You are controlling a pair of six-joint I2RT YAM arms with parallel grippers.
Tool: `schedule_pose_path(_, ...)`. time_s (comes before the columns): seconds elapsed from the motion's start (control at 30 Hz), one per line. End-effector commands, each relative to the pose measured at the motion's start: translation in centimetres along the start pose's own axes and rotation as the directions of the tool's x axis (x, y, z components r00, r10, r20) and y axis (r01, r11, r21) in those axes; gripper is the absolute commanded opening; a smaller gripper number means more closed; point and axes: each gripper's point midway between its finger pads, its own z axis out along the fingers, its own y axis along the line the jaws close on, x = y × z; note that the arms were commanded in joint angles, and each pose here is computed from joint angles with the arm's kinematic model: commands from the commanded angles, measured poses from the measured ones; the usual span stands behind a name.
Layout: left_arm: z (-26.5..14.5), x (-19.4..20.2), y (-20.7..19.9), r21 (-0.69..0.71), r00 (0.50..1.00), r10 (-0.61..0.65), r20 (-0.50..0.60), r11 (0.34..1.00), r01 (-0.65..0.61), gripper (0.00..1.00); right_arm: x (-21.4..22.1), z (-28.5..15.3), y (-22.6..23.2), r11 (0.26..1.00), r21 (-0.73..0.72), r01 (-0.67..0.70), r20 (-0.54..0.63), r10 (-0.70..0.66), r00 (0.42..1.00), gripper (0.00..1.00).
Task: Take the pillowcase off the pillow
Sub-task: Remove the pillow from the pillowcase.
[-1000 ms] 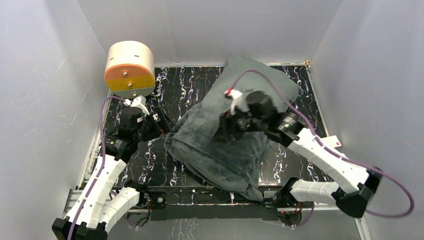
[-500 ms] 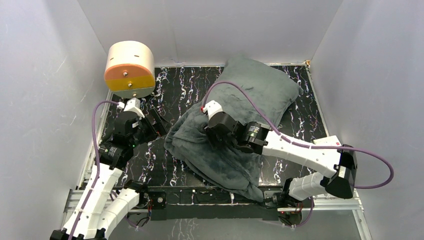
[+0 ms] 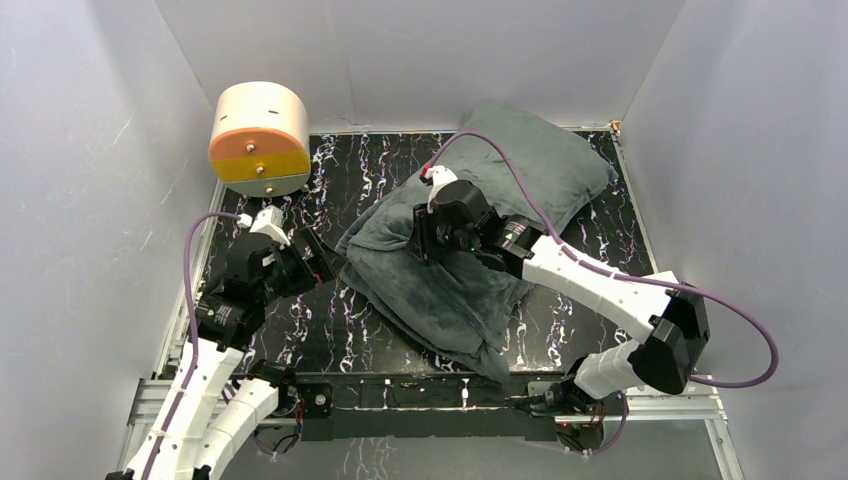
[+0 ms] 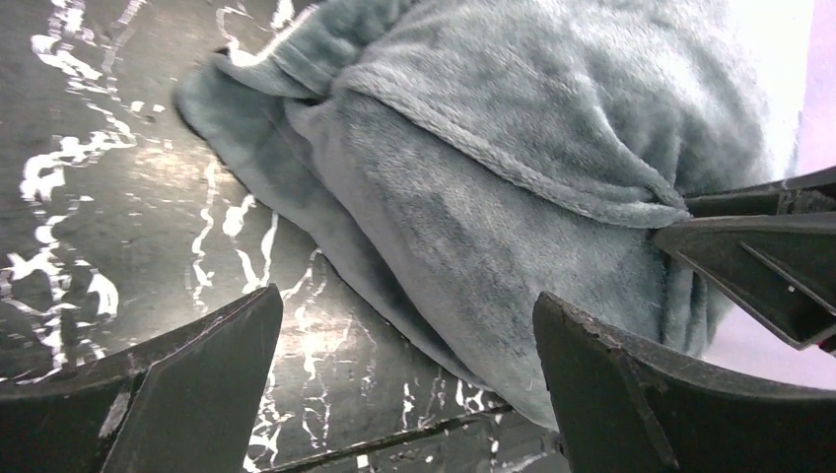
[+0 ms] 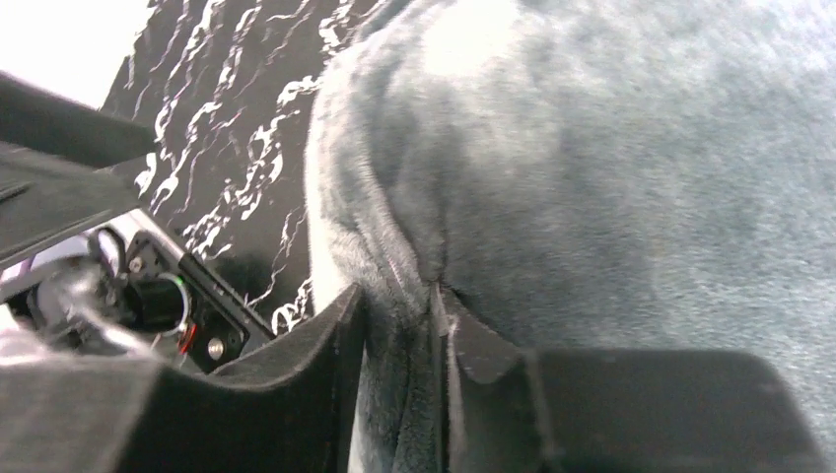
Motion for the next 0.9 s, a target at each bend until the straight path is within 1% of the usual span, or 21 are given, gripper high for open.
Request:
schedule_pose_path(0.0,0.3,1.3,-2.8,0.168,0.997,-0.038,-0.064,0.985,0.049,0.98,-4.8,-3.8,4.3,0.98,-0.182,0.077,0.145,-0.051,0.988,0.42)
schedule_pose_path(0.07,0.3,1.9,-3.4,0.207,0.994,-0.055,-0.098,0.975,0.074,0.98,-4.4,-4.2,3.4,0.985,-0.136,0.107,0.123,-0.09,0.988,0.51)
schedule_pose_path(0.13,0.2,2.5,-3.6,0.226,0.99,-0.068,-0.122,0.97,0.094,0.98,-3.7,-4.4,2.3,0.987,-0.086,0.135,0.094,-0.127,0.988,0.64)
schedule_pose_path(0.17,0.1,2.8,-3.6,0.228,0.989,-0.07,-0.127,0.969,0.098,0.98,-3.3,-4.4,1.9,0.987,-0.072,0.146,0.077,-0.14,0.987,0.69)
schedule_pose_path(0.23,-0.2,2.9,-3.0,0.211,0.991,-0.075,-0.108,0.973,0.097,0.98,-2.5,-4.4,1.1,0.987,-0.041,0.155,0.042,-0.153,0.987,0.71)
schedule_pose_path(0.3,-0.4,2.7,-2.0,0.165,0.995,-0.067,-0.074,0.983,0.079,0.98,-1.8,-4.1,1.1,0.984,-0.047,0.172,0.005,-0.172,0.985,0.69)
schedule_pose_path(0.37,-0.6,2.6,-1.0,0.126,0.997,-0.059,-0.048,0.99,0.064,0.98,-1.0,-3.9,1.9,0.977,-0.071,0.203,-0.028,-0.205,0.978,0.65)
schedule_pose_path(0.43,-0.3,2.8,-1.1,0.143,0.997,-0.06,-0.045,0.988,0.066,0.98,0.0,-3.4,3.2,0.959,-0.087,0.269,-0.055,-0.274,0.96,0.61)
schedule_pose_path(0.47,0.0,3.1,-1.4,0.165,0.996,-0.068,-0.058,0.983,0.077,0.98,0.5,-3.0,3.3,0.951,-0.063,0.302,-0.069,-0.306,0.949,0.58)
schedule_pose_path(0.5,0.2,3.2,-1.9,0.191,0.995,-0.075,-0.071,0.978,0.087,0.98,0.8,-2.6,3.1,0.945,-0.021,0.327,-0.085,-0.328,0.941,0.52)
schedule_pose_path(0.57,0.8,3.7,-2.7,0.235,0.99,-0.086,-0.11,0.966,0.11,0.97,-0.5,-2.4,0.7,0.932,0.156,0.327,-0.072,-0.319,0.945,0.33)
schedule_pose_path(0.6,1.1,4.0,-2.9,0.244,0.987,-0.09,-0.134,0.962,0.12,0.96,-1.4,-2.7,-0.2,0.924,0.221,0.312,-0.049,-0.309,0.95,0.22)
schedule_pose_path(0.63,1.4,4.2,-3.1,0.252,0.984,-0.092,-0.154,0.959,0.129,0.95,-2.2,-3.1,-0.4,0.922,0.253,0.292,-0.018,-0.297,0.955,0.08)
schedule_pose_path(0.67,1.7,4.4,-3.2,0.253,0.98,-0.097,-0.173,0.957,0.139,0.95,-3.1,-3.7,-0.3,0.927,0.263,0.267,0.02,-0.282,0.959,0.02)
schedule_pose_path(0.77,2.6,4.8,-3.8,0.293,0.973,-0.106,-0.205,0.942,0.165,0.93,-4.7,-5.2,1.6,0.962,0.169,0.214,0.148,-0.239,0.96,0.0)
schedule_pose_path(0.87,2.8,4.4,-6.0,0.404,0.969,-0.105,-0.222,0.895,0.19,0.92,-5.7,-6.7,1.8,0.985,0.132,0.112,0.264,-0.143,0.954,0.0)
